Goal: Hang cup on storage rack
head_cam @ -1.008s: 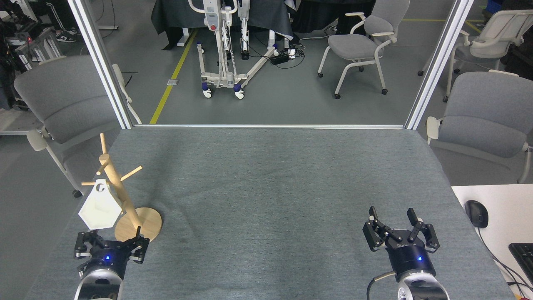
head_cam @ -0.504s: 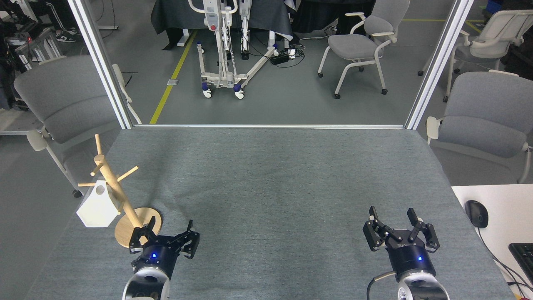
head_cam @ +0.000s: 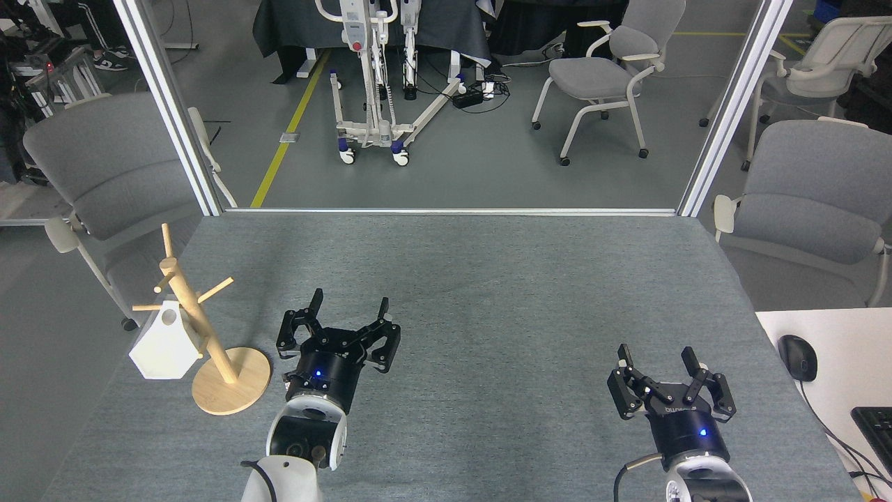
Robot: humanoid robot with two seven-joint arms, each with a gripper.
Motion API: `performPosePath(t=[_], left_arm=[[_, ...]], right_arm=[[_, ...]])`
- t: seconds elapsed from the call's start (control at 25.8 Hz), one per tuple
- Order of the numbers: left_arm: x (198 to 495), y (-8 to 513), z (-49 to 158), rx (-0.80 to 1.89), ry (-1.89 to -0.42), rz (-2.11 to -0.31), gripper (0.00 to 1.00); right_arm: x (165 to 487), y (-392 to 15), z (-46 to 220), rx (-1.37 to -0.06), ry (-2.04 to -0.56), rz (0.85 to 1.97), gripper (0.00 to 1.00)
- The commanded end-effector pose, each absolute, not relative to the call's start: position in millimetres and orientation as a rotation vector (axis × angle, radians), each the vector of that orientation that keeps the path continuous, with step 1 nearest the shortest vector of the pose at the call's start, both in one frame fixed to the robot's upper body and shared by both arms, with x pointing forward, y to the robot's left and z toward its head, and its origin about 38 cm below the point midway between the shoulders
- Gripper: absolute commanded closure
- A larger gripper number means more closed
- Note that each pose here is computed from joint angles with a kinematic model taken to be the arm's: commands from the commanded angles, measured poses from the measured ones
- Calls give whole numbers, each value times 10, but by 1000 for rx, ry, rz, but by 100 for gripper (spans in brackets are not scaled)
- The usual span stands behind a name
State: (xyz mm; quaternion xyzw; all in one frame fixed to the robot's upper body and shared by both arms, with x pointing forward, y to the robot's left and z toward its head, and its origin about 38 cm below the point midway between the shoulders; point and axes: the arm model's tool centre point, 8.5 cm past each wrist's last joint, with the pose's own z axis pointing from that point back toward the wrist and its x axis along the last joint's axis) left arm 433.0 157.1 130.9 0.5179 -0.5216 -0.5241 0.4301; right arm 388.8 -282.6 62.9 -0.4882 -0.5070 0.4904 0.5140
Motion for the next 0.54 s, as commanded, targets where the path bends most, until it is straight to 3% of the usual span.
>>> performPosePath(t=[0.0, 0.5], left_arm=[[4152, 1506, 1311, 1289, -1319, -1306, 2], [4062, 1348, 1220, 1257, -1262, -1300, 2]], right_arm=[[3888, -2828, 630, -1175, -1218, 1178, 0], [3888, -2819, 629, -1174, -1220, 1174, 0]])
